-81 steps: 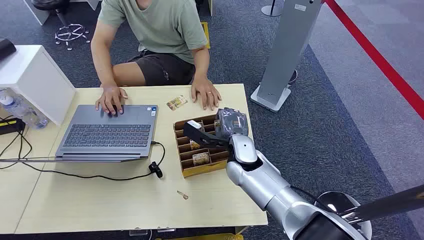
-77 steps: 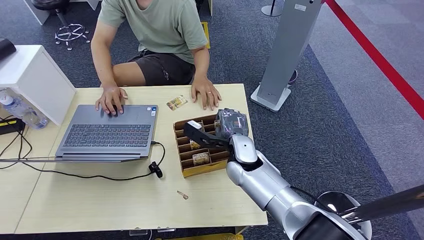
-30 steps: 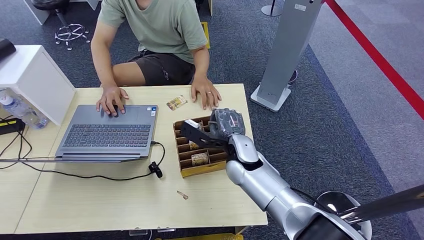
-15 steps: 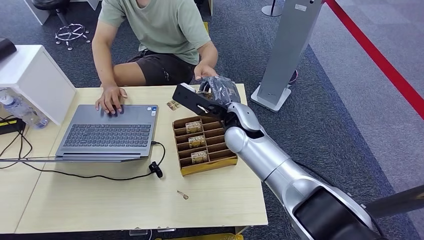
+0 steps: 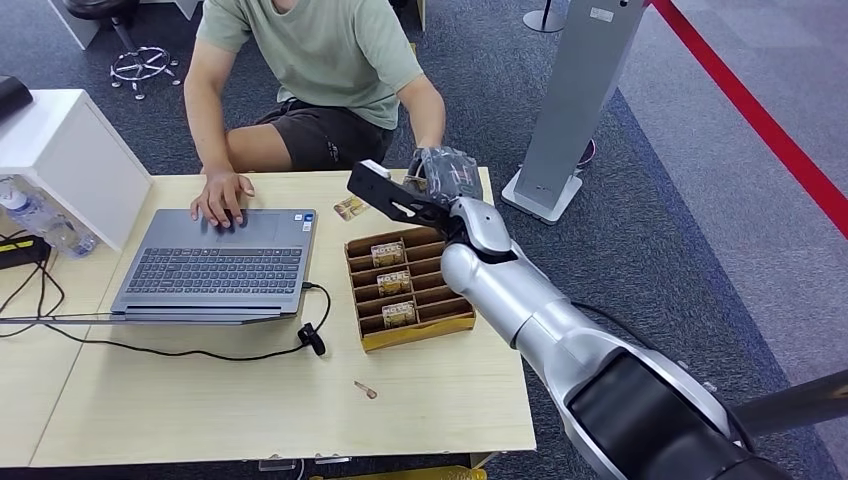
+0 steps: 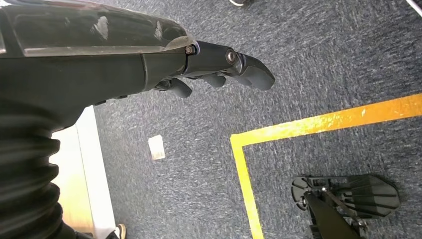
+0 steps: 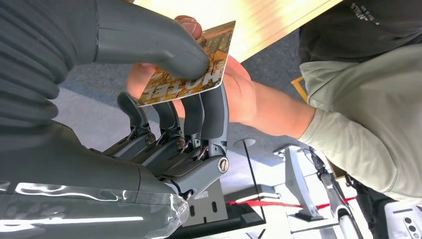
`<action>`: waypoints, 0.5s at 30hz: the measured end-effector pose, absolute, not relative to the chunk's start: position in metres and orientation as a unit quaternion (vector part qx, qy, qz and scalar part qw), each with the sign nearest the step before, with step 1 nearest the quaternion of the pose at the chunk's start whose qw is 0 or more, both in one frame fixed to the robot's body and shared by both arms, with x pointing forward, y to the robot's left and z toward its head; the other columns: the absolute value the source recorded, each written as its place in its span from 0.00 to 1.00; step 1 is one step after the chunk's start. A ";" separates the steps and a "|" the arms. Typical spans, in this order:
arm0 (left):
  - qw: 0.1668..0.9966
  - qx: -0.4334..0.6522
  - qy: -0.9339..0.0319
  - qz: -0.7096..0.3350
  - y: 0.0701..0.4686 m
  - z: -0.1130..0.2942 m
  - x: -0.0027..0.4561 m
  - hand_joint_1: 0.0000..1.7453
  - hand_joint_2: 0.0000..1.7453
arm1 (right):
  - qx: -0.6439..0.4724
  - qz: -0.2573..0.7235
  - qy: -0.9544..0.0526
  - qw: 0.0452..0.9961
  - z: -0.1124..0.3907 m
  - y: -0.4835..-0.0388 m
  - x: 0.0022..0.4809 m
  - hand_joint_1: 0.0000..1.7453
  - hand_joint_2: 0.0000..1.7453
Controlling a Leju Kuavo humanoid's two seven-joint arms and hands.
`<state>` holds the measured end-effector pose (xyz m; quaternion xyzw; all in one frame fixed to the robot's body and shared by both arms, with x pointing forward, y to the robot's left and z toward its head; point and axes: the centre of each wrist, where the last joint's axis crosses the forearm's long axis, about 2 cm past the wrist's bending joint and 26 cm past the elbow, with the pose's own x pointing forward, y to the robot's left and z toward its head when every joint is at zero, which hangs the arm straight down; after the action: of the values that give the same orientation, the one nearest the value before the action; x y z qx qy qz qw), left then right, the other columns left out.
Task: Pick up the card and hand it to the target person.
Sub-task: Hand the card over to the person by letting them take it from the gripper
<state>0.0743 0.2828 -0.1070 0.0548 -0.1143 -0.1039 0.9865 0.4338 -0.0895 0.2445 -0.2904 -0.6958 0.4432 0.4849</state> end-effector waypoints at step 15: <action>0.987 0.053 -0.112 -0.104 0.283 -0.107 0.073 0.00 1.00 | -0.289 0.434 -0.715 0.466 0.244 -0.089 0.436 0.00 1.00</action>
<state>0.0727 0.2826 -0.1072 0.0534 -0.1124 -0.1037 0.9868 0.4356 -0.0889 0.2436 -0.2886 -0.7155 0.4335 0.4657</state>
